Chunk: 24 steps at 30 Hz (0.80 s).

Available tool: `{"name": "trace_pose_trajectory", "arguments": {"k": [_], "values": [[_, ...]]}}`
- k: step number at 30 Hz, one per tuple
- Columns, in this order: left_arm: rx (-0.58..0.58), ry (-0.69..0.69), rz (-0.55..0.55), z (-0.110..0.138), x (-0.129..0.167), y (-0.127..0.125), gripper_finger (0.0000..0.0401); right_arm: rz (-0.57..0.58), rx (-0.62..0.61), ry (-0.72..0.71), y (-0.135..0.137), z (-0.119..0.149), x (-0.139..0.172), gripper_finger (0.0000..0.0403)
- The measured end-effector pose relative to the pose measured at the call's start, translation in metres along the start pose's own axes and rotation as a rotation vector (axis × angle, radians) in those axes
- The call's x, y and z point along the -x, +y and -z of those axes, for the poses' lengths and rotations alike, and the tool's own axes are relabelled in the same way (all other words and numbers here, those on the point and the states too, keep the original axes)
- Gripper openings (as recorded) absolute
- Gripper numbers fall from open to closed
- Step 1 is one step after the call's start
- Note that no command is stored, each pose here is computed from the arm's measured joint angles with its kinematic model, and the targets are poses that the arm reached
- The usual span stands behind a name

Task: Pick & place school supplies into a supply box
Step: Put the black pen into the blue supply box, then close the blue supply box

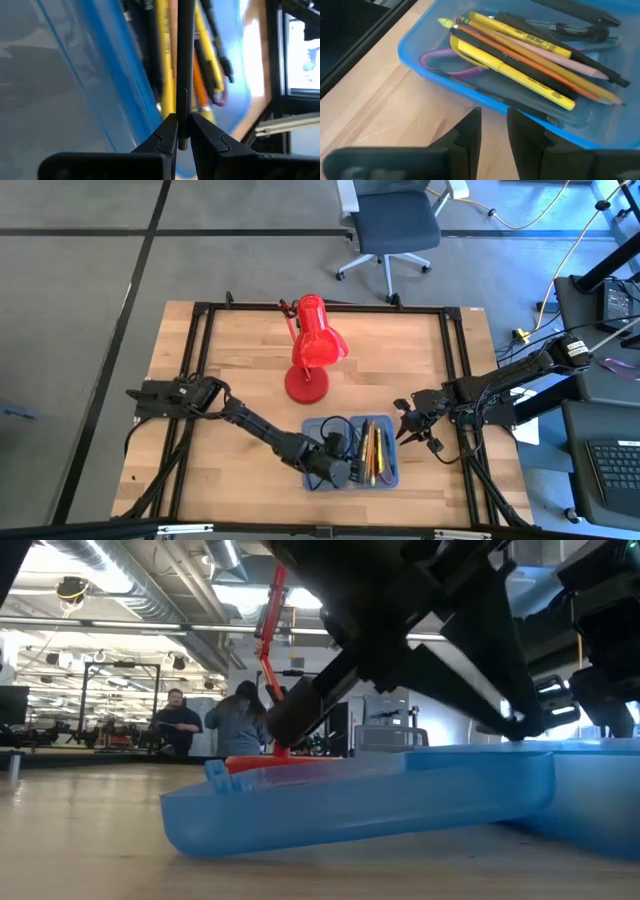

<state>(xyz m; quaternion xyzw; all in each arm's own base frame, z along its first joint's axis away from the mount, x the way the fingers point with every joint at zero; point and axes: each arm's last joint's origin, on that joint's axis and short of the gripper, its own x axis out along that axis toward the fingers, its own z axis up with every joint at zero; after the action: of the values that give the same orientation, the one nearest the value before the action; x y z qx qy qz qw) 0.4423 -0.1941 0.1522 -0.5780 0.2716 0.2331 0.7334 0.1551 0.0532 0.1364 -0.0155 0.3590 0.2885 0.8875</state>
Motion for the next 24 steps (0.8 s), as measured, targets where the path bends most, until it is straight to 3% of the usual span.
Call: {"name": "trace_pose_trajectory", "arguments": {"k": [20,24], "values": [[0.027,-0.021,0.040,-0.0020,-0.0023,-0.0034,0.0074,-0.001,-0.007,0.018,0.0001,0.0019,0.0000,0.0097],[-0.024,-0.020,0.041,-0.0027,-0.0012,-0.0042,0.0098,-0.001,-0.007,0.018,0.0001,0.0019,0.0000,0.0097]]}}
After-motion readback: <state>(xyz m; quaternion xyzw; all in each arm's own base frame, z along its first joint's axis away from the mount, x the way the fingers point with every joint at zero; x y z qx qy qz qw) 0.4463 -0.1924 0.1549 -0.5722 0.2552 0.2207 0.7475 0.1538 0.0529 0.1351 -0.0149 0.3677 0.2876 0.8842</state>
